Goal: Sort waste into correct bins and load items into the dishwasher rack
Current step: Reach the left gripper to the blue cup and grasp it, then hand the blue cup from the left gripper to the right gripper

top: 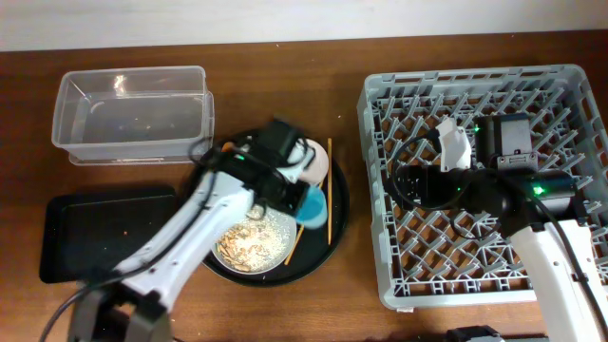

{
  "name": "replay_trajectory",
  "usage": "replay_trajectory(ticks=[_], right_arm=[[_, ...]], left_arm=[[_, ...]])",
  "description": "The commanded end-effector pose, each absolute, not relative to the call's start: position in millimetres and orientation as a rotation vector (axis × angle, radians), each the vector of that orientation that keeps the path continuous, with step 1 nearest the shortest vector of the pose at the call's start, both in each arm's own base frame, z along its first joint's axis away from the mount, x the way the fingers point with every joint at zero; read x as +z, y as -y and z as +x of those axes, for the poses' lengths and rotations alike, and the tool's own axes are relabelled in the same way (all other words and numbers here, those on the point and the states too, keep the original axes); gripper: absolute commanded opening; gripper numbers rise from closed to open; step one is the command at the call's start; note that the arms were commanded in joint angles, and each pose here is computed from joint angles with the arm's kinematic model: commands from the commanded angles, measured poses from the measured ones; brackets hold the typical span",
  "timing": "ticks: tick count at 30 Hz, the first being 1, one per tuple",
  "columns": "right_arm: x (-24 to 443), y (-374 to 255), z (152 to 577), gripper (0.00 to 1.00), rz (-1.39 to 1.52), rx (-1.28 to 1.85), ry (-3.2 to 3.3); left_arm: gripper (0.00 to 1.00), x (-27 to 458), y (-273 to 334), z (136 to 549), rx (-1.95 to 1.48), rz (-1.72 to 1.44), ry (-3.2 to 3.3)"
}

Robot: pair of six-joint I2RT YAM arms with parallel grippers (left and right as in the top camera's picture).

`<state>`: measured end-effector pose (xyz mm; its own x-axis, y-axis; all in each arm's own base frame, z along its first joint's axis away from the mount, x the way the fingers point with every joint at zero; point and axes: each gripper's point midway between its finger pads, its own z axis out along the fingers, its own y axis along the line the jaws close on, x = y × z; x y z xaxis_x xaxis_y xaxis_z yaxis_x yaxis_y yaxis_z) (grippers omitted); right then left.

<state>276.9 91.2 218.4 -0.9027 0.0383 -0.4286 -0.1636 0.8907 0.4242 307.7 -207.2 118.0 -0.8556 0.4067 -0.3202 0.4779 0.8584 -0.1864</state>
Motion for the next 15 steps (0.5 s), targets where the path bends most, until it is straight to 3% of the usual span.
replay_trajectory(ticks=[1,4,5,7,10,15], right_arm=[[226.4,-94.3,279.3,0.98,-0.091,0.677,-2.602],[235.9,-110.0,276.6,0.98,-0.141,0.812,-2.562],[246.4,-123.3,274.6,0.9,-0.22,0.919,-2.504],[269.6,-145.7,269.4,0.86,-0.374,1.109,-2.367],[304.2,-166.6,264.1,0.86,-0.523,1.313,-2.163],[335.7,-200.8,255.4,0.86,-0.774,1.38,-1.93]], left_arm=[[0.01,182.2,197.5,323.1,-0.662,0.541,-2.62],[0.01,211.5,191.7,323.5,-1.063,0.523,-2.501],[0.0,224.6,187.1,324.2,-1.2,0.521,-2.429],[0.0,244.2,179.1,324.6,-1.388,0.506,-2.314],[0.0,266.7,174.2,321.4,-1.582,0.486,-2.192],[0.01,304.2,182.4,302.1,-1.863,0.545,-1.992]])
